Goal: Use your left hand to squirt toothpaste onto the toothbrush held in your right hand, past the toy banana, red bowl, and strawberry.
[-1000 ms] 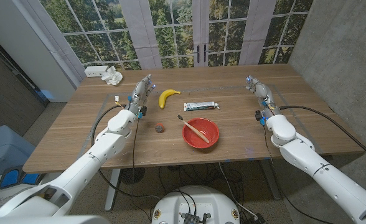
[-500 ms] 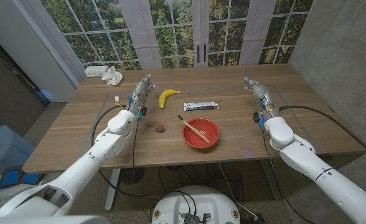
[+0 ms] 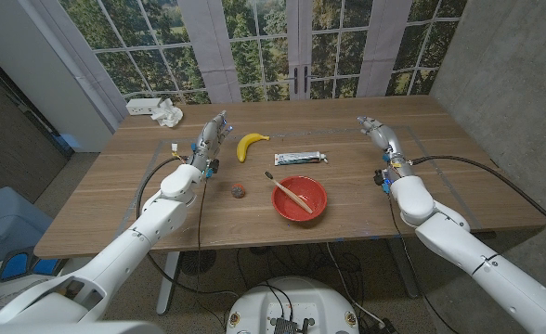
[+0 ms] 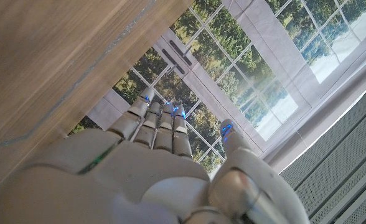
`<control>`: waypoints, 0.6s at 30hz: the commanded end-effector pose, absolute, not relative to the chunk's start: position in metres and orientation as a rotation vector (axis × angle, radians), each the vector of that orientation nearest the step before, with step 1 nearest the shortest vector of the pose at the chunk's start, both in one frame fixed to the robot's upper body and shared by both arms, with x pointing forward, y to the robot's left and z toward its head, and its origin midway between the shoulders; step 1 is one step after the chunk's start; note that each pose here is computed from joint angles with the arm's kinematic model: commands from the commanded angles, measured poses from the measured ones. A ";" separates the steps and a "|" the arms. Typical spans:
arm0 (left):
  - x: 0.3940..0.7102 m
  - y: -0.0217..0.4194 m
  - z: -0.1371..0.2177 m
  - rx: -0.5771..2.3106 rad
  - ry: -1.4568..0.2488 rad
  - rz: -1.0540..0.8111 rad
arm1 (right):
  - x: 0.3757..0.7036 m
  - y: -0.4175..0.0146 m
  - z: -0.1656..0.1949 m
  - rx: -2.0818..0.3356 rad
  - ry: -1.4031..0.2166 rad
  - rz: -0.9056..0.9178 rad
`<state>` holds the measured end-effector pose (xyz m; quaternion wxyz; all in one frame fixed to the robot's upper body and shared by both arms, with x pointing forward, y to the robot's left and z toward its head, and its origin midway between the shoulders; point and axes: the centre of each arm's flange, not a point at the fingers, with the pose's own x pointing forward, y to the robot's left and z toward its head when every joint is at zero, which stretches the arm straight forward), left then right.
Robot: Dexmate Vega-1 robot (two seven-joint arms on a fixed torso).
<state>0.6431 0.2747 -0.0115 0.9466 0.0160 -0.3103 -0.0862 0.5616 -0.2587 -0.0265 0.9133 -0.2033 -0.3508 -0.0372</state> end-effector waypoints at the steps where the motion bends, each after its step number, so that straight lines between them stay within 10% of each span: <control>1: 0.646 0.275 -0.010 0.034 -0.637 -0.179 | 0.551 -0.244 -0.025 -0.498 -0.727 -0.078; 18: 0.651 0.279 -0.005 0.035 -0.637 -0.188 | 0.537 -0.222 -0.027 -0.562 -0.749 -0.091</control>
